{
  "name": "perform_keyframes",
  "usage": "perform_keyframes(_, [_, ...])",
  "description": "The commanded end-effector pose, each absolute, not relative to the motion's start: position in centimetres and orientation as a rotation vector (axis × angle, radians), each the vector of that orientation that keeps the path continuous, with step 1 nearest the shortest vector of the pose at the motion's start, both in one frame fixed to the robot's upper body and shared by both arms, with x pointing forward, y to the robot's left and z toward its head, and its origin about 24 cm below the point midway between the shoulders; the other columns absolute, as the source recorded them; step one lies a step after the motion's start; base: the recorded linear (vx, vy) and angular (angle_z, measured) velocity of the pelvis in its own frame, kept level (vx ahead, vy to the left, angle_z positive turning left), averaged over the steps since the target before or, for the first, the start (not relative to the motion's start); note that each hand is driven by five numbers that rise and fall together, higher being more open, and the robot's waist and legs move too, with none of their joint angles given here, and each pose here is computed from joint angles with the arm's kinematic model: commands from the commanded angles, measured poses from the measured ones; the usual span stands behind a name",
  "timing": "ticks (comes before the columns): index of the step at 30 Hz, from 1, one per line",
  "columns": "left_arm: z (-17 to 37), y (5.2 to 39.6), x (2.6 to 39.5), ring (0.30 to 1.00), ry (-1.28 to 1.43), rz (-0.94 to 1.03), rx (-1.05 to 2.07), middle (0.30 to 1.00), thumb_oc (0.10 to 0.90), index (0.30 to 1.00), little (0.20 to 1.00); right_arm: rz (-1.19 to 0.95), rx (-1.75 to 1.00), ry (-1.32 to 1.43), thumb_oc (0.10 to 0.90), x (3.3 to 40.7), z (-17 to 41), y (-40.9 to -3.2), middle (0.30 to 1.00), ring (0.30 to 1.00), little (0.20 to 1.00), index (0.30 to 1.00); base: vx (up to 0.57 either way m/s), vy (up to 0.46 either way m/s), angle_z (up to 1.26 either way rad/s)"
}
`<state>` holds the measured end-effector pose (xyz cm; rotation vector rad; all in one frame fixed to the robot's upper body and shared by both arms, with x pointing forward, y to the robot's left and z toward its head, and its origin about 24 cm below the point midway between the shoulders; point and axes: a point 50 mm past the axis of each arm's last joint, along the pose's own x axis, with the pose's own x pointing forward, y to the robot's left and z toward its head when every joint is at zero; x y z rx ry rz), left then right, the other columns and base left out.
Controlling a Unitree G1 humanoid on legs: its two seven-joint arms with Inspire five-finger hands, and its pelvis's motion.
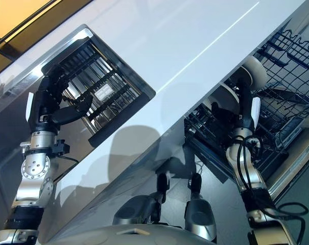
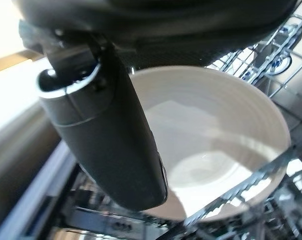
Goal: Pick up plates and place into dishwasher.
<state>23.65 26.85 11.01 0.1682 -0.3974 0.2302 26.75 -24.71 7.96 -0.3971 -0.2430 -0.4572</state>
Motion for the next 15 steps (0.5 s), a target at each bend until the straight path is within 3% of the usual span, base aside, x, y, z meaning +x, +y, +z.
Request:
perform_keyframes(1, [13.3,27.4,23.1,0.900,-0.581,0.248,0.179,0.900,0.800,0.900,0.900,-0.552,-0.241,-0.628,0.800,25.5,14.3,-25.0,0.900,0.900,0.900,0.900,0.01,0.002,-0.05])
perform_keyframes(15, [13.3,28.8,23.4,0.900,-0.540,0.265,0.201,0.900,0.800,0.900,0.900,-0.826,0.114,-0.506,0.800,22.7,11.0,-31.8,0.900,0.900,0.900,0.900,0.00,-0.034,-0.10])
